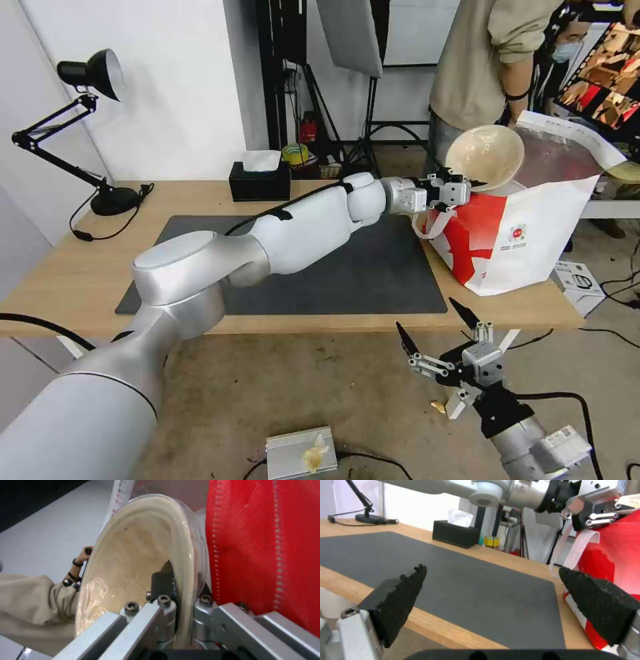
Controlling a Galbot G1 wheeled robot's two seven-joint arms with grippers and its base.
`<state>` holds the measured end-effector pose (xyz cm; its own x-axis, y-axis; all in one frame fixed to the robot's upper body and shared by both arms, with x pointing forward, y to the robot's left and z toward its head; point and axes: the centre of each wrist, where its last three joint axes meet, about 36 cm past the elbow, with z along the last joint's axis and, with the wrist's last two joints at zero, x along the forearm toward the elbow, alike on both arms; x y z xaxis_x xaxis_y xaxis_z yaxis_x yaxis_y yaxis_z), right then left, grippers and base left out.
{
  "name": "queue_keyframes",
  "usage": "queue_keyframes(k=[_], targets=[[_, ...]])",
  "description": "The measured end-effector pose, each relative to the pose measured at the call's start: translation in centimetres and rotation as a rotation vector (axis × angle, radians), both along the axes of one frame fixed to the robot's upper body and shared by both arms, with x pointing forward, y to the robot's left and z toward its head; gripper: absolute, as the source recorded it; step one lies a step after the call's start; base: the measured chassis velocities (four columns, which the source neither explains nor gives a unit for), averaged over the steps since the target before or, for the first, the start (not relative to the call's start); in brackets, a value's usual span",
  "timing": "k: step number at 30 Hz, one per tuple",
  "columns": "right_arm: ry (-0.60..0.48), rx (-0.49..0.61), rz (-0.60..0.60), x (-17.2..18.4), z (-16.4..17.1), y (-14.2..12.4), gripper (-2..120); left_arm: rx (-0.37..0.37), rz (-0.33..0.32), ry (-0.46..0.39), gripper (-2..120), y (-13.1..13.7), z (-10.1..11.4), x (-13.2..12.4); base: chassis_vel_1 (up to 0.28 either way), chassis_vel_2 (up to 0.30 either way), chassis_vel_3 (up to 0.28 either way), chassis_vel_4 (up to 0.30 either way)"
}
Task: Pick up the trash from the table and place it into the takeout bag.
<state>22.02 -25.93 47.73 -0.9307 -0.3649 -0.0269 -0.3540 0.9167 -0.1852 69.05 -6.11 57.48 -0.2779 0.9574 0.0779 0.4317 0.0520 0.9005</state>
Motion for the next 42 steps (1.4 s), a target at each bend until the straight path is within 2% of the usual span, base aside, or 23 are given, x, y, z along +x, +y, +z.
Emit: queue_keyframes(k=[9, 11, 13, 16, 17, 21, 22, 26, 27, 35, 42], targets=[[0.0, 0.0, 0.0, 0.0, 0.0, 0.0, 100, 0.007, -0.01, -0.015, 3, -0.2, 0.1, -0.2, 0.0, 0.0, 0.0, 0.0], [0.0, 0.0, 0.0, 0.0, 0.0, 0.0, 100, 0.008, -0.013, -0.022, 12, -0.3, 0.2, -0.3, 0.0, 0.0, 0.0, 0.0], [0.0, 0.0, 0.0, 0.0, 0.0, 0.0, 100, 0.006, -0.013, -0.032, 15, -0.4, 0.3, -0.3, 0.0, 0.0, 0.0, 0.0], [0.0, 0.0, 0.0, 0.0, 0.0, 0.0, 100, -0.007, -0.015, -0.06, 30, -0.7, 0.5, -0.6, 0.0, 0.0, 0.0, 0.0], [0.0, 0.0, 0.0, 0.0, 0.0, 0.0, 100, -0.007, -0.015, -0.06, 30, -0.7, 0.5, -0.6, 0.0, 0.0, 0.0, 0.0], [0.0, 0.0, 0.0, 0.0, 0.0, 0.0, 100, -0.028, -0.009, -0.084, 48, -0.9, 0.9, -0.8, 0.0, 0.0, 0.0, 0.0], [0.0, 0.0, 0.0, 0.0, 0.0, 0.0, 100, -0.028, -0.009, -0.084, 48, -0.9, 0.9, -0.8, 0.0, 0.0, 0.0, 0.0], [0.0, 0.0, 0.0, 0.0, 0.0, 0.0, 100, -0.041, -0.009, -0.099, 67, -1.0, 1.2, -0.9, 0.0, 0.0, 0.0, 0.0], [0.0, 0.0, 0.0, 0.0, 0.0, 0.0, 100, -0.041, -0.009, -0.099, 67, -1.0, 1.2, -0.9, 0.0, 0.0, 0.0, 0.0], [0.0, 0.0, 0.0, 0.0, 0.0, 0.0, 100, -0.052, -0.015, -0.109, 97, -1.2, 1.5, -1.0, 0.0, 0.0, 0.0, 0.0], [0.0, 0.0, 0.0, 0.0, 0.0, 0.0, 100, -0.079, -0.006, -0.12, 100, -1.3, 1.8, -1.1, 0.0, 0.0, 0.0, 0.0]])
